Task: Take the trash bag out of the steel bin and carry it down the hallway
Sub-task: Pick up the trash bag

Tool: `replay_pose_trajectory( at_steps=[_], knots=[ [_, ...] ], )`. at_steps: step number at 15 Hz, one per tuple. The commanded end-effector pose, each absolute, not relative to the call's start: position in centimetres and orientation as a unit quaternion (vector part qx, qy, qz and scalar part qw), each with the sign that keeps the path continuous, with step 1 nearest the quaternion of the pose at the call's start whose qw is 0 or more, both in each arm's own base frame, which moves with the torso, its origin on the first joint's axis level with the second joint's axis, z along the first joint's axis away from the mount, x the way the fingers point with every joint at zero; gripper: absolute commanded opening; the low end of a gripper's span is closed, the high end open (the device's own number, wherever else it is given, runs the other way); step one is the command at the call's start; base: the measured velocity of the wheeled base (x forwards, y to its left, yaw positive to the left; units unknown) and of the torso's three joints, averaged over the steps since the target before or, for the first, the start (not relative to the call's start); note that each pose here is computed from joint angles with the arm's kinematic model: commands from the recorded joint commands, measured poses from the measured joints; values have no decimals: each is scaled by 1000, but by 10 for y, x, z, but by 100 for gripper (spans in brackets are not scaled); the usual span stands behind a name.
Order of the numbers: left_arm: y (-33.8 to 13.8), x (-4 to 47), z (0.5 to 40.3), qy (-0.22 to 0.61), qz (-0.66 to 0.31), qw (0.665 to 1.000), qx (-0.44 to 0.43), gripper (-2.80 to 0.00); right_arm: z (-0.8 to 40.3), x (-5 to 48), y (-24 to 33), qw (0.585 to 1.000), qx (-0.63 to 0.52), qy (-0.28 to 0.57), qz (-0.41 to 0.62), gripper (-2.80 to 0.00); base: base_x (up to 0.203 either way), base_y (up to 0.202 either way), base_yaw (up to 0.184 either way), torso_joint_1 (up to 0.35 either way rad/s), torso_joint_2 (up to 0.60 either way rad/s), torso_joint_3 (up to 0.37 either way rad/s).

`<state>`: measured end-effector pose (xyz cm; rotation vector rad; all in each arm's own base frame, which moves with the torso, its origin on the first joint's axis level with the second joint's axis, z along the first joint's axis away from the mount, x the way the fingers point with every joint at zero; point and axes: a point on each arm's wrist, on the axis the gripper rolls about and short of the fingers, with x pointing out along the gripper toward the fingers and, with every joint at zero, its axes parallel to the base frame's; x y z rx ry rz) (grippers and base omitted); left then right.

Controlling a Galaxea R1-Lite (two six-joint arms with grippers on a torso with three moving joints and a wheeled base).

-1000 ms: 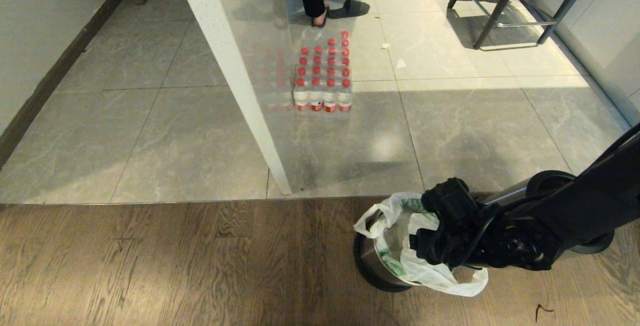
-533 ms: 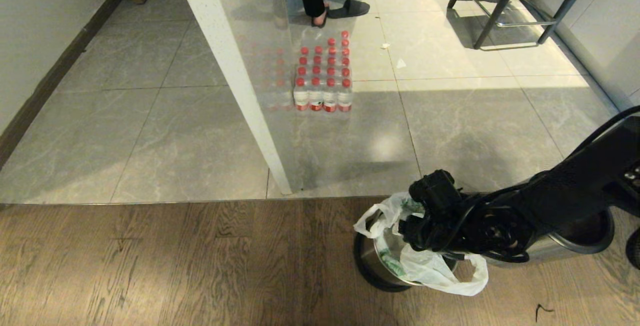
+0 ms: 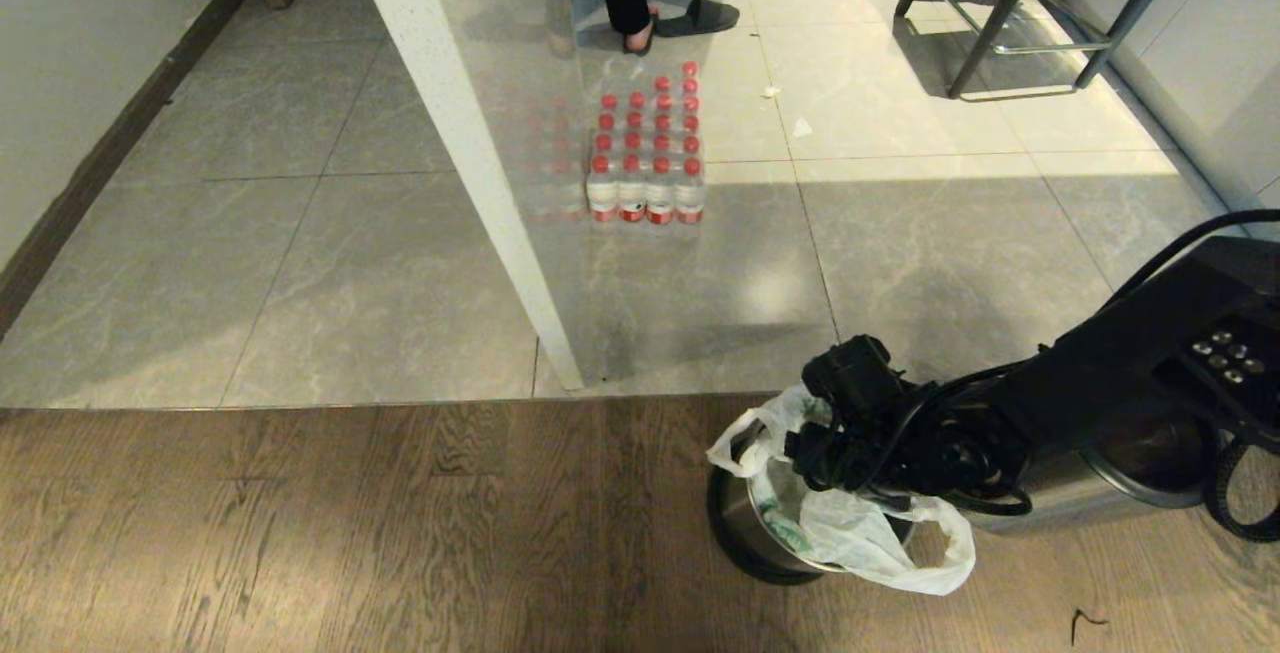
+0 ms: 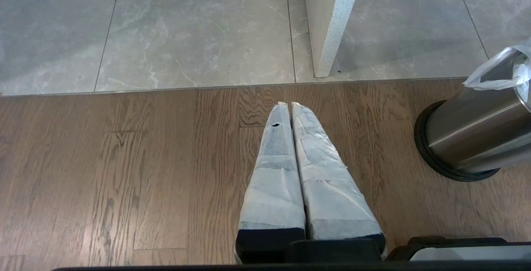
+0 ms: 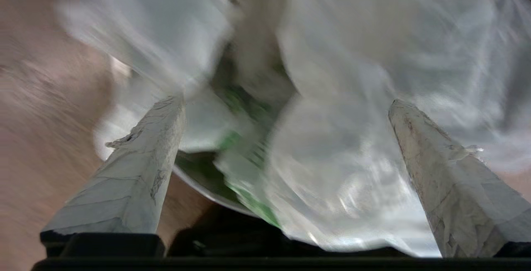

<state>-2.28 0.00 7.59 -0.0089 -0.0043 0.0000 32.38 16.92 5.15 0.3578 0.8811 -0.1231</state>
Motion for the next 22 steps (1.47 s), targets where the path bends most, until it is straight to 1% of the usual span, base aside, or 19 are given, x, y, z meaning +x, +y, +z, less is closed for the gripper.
replay_pose_trajectory(
  at_steps=[1,6,20,22],
  knots=[
    [0,-23,76,-2,0,1000,-5,-280,53,328,171,889,177,418,-59,0,0,0,0,0,0,0],
    [0,-23,76,-2,0,1000,-5,-280,56,337,176,893,184,408,-53,0,0,0,0,0,0,0],
    [0,-23,76,-2,0,1000,-4,-280,21,354,178,889,161,424,-66,0,0,0,0,0,0,0],
    [0,-23,76,-2,0,1000,-4,-280,17,360,175,893,166,414,-65,0,0,0,0,0,0,0]
  ],
)
